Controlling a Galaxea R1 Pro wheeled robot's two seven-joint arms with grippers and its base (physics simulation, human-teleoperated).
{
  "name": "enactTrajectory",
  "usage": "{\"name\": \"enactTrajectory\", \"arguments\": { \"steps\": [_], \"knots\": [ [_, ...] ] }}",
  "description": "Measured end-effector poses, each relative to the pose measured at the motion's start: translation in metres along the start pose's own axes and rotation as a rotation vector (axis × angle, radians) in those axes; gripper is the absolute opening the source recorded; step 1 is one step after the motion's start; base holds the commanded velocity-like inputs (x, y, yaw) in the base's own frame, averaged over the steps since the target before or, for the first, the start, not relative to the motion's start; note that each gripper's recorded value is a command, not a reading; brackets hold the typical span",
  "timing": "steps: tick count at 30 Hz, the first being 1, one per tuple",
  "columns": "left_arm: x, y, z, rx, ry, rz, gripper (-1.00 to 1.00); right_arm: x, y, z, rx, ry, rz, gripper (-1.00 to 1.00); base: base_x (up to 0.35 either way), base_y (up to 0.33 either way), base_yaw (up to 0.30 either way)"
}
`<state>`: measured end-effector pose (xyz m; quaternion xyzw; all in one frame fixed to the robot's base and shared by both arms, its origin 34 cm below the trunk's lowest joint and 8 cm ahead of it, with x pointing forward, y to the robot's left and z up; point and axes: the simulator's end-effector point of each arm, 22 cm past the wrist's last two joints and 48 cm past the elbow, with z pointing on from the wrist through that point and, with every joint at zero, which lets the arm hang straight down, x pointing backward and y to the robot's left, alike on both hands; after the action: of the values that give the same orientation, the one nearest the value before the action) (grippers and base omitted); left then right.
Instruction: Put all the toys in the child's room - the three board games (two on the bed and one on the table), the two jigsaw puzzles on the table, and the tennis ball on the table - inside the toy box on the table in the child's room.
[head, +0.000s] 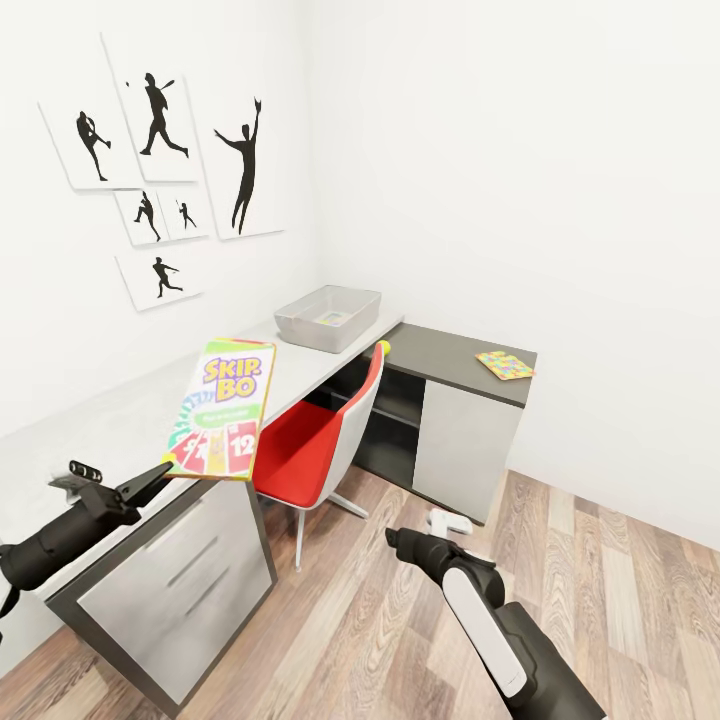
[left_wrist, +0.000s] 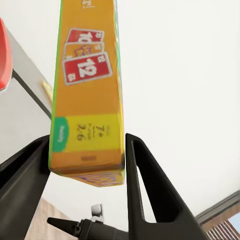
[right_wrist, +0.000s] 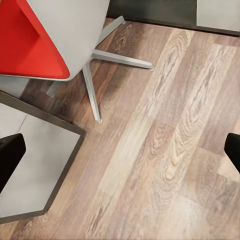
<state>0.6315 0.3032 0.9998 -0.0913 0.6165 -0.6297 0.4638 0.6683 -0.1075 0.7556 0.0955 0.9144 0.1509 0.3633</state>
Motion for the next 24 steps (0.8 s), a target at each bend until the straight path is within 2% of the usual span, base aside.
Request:
{"name": "enactTrajectory", "arguments": {
  "steps": [8,17,22,24],
  "knots": [
    [0.002,0.0,-0.001,-0.002,0.017,-0.02,-1.0,-0.005,-0.001,-0.002,-0.004,-0.009,0.015,1.0,0.0,0.0,0.0],
    [-0.002,0.0,-0.006,-0.018,0.03,-0.008,-1.0,-0.009,0.0,-0.004,-0.01,-0.015,0.022,1.0,0.0,0.0,0.0],
    [-0.003,0.0,-0.007,-0.021,0.031,-0.009,-1.0,-0.012,-0.01,-0.004,0.004,-0.017,0.032,1.0,0.0,0.0,0.0],
    [-0.001,0.001,-0.007,-0.024,0.042,-0.024,-1.0,-0.013,-0.012,-0.004,0.007,-0.017,0.033,1.0,0.0,0.0,0.0]
  ]
}}
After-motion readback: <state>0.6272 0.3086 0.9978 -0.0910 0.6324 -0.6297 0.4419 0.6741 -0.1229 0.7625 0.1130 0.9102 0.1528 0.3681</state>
